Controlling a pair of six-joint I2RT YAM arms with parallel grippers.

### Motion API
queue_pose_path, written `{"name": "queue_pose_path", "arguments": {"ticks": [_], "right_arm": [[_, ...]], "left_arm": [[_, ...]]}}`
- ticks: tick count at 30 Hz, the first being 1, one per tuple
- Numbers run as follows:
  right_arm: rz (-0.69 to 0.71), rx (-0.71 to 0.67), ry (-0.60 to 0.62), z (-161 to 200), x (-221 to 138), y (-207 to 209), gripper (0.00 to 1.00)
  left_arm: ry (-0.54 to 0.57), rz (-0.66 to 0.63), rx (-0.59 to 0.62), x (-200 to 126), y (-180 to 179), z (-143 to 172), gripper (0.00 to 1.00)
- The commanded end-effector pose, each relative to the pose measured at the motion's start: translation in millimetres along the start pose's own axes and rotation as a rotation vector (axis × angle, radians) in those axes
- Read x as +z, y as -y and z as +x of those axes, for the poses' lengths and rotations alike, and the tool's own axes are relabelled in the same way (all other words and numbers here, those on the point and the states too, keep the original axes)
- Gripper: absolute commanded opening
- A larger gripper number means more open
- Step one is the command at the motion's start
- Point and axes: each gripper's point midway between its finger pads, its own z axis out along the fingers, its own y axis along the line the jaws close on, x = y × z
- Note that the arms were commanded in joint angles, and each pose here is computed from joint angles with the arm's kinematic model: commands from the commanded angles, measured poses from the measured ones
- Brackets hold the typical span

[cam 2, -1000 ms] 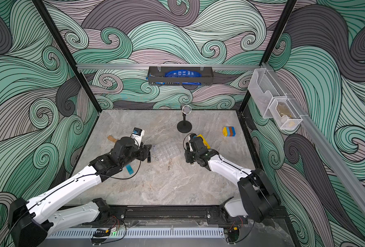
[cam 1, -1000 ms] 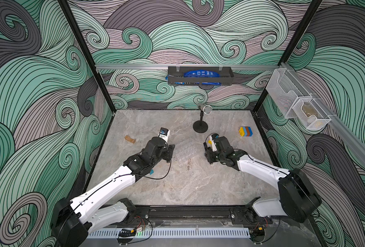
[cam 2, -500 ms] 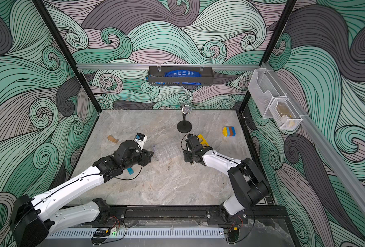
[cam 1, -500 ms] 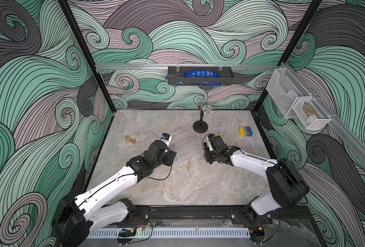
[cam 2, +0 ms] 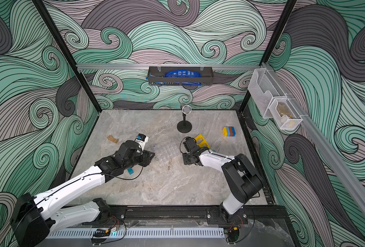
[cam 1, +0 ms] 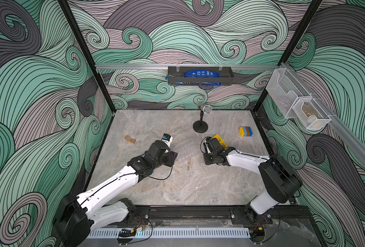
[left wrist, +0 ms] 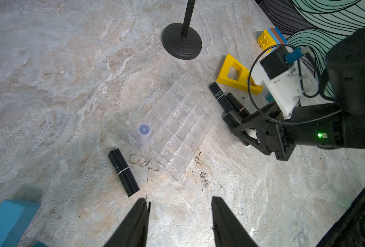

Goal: Arrange the lipsticks in the organizer
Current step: Pick up the lipstick at the center of the board.

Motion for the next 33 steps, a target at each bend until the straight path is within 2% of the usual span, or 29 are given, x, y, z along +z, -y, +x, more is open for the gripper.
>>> {"name": "queue_pose_path", "arguments": {"ticks": [1, 11, 19, 23, 26, 29, 33], "right_arm": [[0.013, -0.009, 0.017, -7, 0, -3, 0.38], [0.014, -0.005, -0.006, 1, 7, -5, 0.32], [-0.005, 0.000, -0.016, -3, 14, -12, 0.34], [-0.027, -0.015, -0.027, 0, 12, -18, 0.26], [-0.120, -0.058, -0.003, 4, -6, -37, 0.21], [-0.257, -0.093, 0.036, 7, -32, -57, 0.20], [-0.460, -0.047, 0.160, 2, -76, -76, 0.20]], "left_arm": [[0.006, 0.007, -0.011, -1, 1, -4, 0.50], [0.038, -0.083, -0.005, -16, -16, -9, 0.50], [-0.008, -0.083, -0.013, -11, -17, 1, 0.50], [-0.027, -0.098, -0.010, -14, -20, 6, 0.50], [-0.024, -0.100, -0.007, -19, -22, 8, 0.50], [-0.029, -0.046, -0.011, -24, -14, 8, 0.51], [-0.090, 0.146, 0.006, -27, 19, 19, 0.52]]}}
